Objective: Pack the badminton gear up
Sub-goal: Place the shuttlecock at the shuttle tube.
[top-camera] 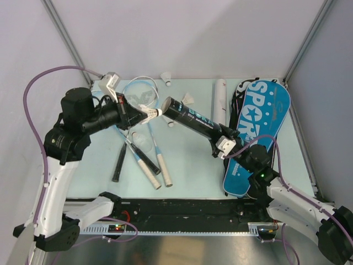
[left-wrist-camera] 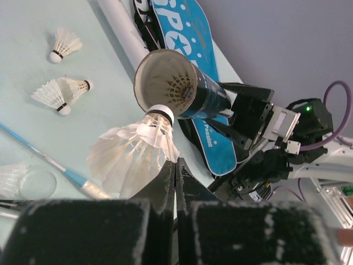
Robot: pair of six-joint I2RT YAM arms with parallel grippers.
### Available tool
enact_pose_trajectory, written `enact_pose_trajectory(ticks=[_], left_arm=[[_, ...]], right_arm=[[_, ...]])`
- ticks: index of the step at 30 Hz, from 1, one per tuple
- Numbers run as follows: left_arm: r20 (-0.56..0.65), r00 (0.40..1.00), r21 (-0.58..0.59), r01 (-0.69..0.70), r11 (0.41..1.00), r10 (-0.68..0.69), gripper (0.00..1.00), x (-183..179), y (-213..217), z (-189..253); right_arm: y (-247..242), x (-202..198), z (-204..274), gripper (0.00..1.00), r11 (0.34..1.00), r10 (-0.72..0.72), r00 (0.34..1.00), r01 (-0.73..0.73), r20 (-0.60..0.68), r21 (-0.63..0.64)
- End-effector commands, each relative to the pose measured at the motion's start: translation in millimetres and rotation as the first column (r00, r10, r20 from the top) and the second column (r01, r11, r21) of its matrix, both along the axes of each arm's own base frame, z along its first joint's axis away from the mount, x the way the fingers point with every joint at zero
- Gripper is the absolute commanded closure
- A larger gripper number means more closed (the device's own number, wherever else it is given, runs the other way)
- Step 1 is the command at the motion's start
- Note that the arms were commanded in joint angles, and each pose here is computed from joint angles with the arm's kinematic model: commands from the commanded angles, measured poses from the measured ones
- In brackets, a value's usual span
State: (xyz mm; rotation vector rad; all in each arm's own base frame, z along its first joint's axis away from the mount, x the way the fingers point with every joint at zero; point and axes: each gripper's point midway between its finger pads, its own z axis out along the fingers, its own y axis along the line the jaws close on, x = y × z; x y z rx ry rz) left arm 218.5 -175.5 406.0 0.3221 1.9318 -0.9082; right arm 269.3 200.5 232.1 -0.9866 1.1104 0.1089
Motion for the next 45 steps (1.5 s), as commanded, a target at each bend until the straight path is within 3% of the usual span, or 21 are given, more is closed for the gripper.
enact_pose_trajectory(ticks=[1,6,12,18,29,45], left_arm=[[0.042,0.996,0.022,0.077,0.997,-0.078,1.00,-25,2,11],[0.037,0.991,0.008,0.128,0.992,-0.129,1.00,-32,-4,15],[0.059,0.995,0.041,0.077,0.996,-0.079,1.00,-31,6,23],[0.002,0.993,0.047,0.118,0.992,-0.118,1.00,-32,1,7],[-0.079,0.970,-0.058,0.225,0.973,-0.229,1.00,-42,-21,-9],[-0.131,0.950,-0.177,0.258,0.950,-0.283,1.00,-39,-51,-38]], right_arm=[[8,-12,39,0.67,0.997,0.059,0.985,-0.066,0.165,0.037],[12,-20,39,0.68,0.994,0.093,0.979,-0.102,0.182,0.038],[15,-28,40,0.69,0.990,0.125,0.973,-0.135,0.194,0.041],[23,-44,45,0.70,0.981,0.174,0.959,-0.188,0.224,0.042],[30,-47,40,0.72,0.982,0.170,0.961,-0.184,0.217,0.042],[31,-56,52,0.74,0.980,0.173,0.958,-0.191,0.228,0.059]])
